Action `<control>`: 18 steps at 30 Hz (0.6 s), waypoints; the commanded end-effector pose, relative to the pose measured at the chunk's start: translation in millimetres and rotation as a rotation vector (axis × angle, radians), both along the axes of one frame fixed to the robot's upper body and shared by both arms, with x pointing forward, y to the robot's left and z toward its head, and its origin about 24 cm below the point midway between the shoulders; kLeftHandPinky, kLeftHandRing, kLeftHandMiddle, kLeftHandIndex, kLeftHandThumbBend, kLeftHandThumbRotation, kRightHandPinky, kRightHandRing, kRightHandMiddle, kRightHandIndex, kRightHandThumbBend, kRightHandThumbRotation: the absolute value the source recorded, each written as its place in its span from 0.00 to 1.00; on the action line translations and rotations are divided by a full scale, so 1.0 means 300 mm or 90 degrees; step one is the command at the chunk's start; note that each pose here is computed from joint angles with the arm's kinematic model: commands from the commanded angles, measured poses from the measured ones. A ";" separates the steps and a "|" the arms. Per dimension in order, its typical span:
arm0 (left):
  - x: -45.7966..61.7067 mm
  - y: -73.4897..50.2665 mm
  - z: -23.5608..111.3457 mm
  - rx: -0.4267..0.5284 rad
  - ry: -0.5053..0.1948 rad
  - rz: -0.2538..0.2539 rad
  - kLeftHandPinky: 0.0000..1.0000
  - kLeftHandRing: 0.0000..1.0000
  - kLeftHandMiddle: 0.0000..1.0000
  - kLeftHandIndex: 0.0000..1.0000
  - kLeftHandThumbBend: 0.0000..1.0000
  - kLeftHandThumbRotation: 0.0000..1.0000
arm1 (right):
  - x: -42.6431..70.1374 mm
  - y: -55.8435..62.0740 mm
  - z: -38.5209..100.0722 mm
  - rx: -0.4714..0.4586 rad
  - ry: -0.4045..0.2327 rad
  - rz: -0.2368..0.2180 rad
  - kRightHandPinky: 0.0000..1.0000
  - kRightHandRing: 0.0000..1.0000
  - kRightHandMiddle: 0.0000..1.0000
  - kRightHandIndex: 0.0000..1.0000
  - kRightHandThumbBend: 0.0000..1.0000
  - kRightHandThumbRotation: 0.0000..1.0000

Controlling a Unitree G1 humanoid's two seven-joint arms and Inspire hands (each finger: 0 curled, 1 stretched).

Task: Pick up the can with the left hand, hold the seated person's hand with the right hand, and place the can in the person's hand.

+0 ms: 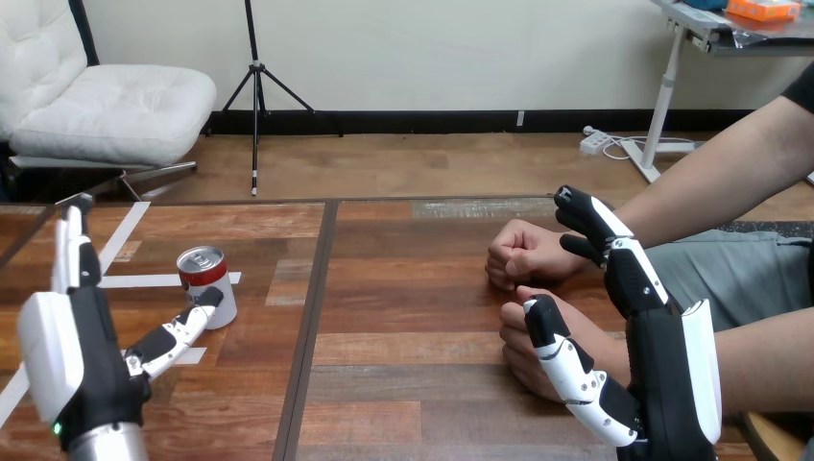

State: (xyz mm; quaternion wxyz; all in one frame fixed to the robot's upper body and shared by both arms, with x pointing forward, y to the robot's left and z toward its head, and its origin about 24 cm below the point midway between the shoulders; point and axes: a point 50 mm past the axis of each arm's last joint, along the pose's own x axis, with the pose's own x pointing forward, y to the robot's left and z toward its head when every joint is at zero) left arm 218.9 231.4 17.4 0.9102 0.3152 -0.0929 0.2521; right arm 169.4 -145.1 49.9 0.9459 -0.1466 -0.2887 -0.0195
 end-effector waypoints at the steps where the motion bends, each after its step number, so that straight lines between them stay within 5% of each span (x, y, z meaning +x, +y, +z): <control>1: 0.089 -0.013 0.100 0.013 -0.046 -0.048 0.86 0.92 0.95 0.95 0.82 0.05 | 0.033 0.002 0.041 0.011 -0.048 0.007 0.80 0.86 0.87 0.86 0.45 0.59; 18: 0.142 0.000 0.099 -0.030 0.029 -0.085 0.86 0.93 0.96 0.99 0.84 0.11 | 0.034 0.001 0.043 0.009 -0.047 0.007 0.81 0.86 0.87 0.86 0.46 0.59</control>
